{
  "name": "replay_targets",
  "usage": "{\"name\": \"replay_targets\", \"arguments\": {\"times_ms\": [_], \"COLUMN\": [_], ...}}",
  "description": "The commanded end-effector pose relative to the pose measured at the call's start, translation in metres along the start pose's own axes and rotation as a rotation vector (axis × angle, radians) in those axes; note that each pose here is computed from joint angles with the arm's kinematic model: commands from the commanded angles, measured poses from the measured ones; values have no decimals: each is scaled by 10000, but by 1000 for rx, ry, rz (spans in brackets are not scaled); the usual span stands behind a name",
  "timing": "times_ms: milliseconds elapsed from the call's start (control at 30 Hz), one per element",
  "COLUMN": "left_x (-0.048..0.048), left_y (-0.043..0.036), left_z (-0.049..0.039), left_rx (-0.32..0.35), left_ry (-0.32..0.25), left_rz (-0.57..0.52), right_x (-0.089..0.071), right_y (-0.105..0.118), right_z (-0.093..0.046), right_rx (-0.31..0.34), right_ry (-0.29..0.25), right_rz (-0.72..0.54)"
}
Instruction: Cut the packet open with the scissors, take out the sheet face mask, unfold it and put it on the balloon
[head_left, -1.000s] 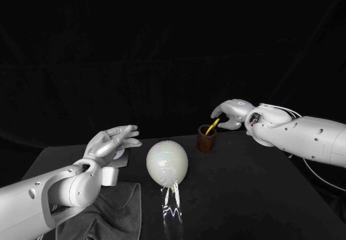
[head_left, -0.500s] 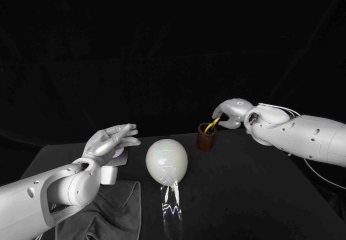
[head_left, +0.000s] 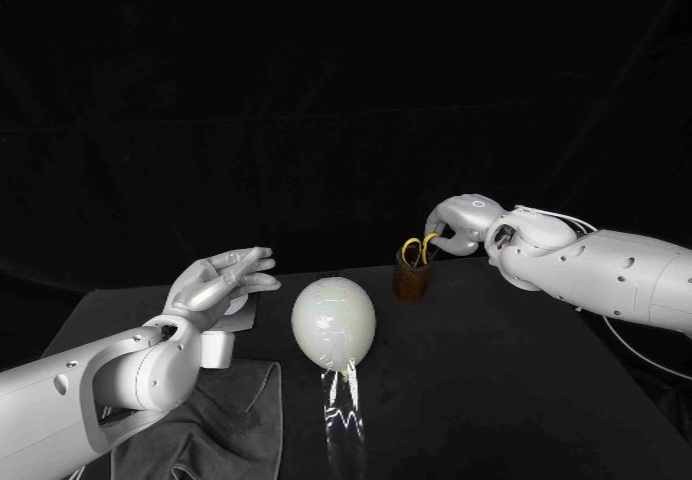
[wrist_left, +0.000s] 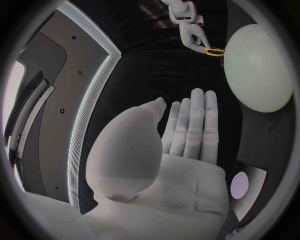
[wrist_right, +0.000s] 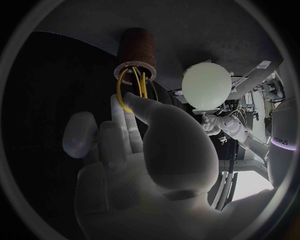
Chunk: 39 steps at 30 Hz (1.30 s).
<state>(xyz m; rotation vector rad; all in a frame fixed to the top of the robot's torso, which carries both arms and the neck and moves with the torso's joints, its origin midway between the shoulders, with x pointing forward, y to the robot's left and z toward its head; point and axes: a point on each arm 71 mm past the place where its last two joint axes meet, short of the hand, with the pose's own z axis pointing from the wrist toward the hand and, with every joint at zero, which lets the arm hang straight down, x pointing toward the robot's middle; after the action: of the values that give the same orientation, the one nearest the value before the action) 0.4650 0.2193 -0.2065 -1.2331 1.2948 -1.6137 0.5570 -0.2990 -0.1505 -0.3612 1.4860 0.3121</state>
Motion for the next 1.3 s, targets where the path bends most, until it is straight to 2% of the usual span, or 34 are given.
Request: {"name": "replay_targets", "arguments": {"times_ms": [33, 200, 367, 733, 833, 967, 1033, 1167, 1300], "left_x": [13, -1, -12, -41, -59, -82, -93, -101, -102], "left_y": [-18, -15, -10, 9, 15, 24, 31, 34, 37], "left_z": [8, 14, 25, 79, 102, 153, 207, 310, 428], "left_rx": [10, 9, 9, 16, 21, 30, 38, 48, 58], "left_ry": [17, 13, 12, 16, 20, 26, 28, 29, 25], "left_rz": [-5, -4, -3, -5, -5, 1, 6, 17, 28], "right_x": [-65, -116, -239, -650, -762, -859, -886, -895, -888], "right_y": [-12, -15, -35, -87, -106, -98, -27, 126, 315], "right_z": [-12, -49, -77, -83, -64, -5, 71, 224, 400], "right_rx": [8, 27, 87, 241, 305, 390, 426, 454, 455], "right_ry": [-87, -138, -190, -236, -254, -271, -276, -282, -292], "right_rz": [9, 43, 125, 324, 388, 488, 553, 632, 683]}}
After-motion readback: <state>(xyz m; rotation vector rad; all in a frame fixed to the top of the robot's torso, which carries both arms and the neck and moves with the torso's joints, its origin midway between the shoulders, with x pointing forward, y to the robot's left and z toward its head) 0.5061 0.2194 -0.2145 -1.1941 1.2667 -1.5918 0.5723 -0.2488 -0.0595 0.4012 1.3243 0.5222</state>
